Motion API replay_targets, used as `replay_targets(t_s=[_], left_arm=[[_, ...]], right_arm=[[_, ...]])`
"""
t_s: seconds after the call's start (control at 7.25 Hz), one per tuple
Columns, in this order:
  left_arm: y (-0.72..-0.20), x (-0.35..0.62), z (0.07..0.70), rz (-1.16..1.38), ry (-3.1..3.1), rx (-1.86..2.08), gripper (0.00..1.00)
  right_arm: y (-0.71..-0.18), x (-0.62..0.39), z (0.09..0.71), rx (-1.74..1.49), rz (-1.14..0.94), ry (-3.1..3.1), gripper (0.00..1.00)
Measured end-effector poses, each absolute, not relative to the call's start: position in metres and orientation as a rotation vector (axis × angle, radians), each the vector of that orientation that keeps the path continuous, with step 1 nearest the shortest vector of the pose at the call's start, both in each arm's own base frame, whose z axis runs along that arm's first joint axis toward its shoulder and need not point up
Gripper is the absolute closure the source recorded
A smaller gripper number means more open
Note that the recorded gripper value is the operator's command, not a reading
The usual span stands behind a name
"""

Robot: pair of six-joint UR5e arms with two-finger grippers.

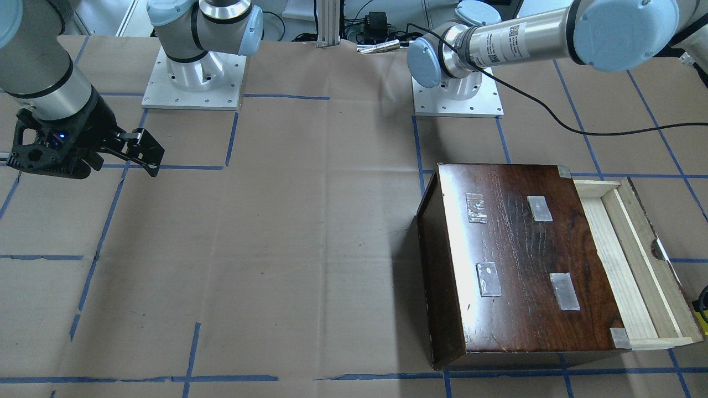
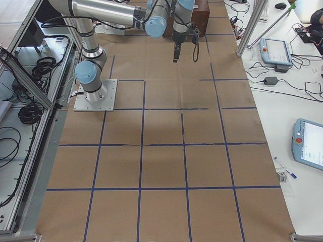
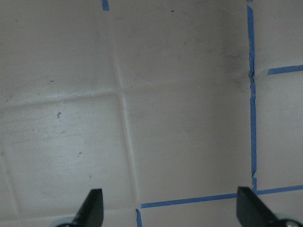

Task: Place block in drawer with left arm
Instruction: 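Release the handle and grasp the yellow cube with the left gripper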

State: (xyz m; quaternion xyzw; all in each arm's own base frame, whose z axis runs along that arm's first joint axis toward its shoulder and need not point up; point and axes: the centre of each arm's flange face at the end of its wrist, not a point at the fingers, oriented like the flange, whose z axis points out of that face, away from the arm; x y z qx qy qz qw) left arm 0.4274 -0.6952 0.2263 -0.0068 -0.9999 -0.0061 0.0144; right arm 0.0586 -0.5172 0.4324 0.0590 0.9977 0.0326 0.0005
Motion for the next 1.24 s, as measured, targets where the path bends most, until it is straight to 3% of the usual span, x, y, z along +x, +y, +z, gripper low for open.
replay_targets(t_s=[0.41,0.55,0.83,0.97,1.1,1.24], left_arm=[[-0.703,0.450,0.205,-0.020,-3.123,-0.009,0.02],[-0.703,0.456,0.198,-0.024,-3.122,-0.004,0.08],[-0.704,0.460,0.188,-0.026,-3.113,-0.006,0.28],[-0.705,0.460,0.184,-0.024,-3.108,-0.004,0.43],[-0.707,0.461,0.181,-0.020,-3.106,-0.002,0.71],[-0.708,0.462,0.180,-0.016,-3.106,0.000,0.85]], right_arm=[[-0.517,0.059,0.432,0.186,0.103,3.133,0.00],[-0.517,0.059,0.432,0.185,0.103,3.133,0.00],[-0.517,0.059,0.432,0.186,0.102,3.133,0.00],[-0.517,0.059,0.433,0.187,0.102,3.133,0.00],[-0.517,0.059,0.433,0.187,0.102,3.133,0.00],[-0.517,0.059,0.432,0.186,0.103,3.133,0.00]])
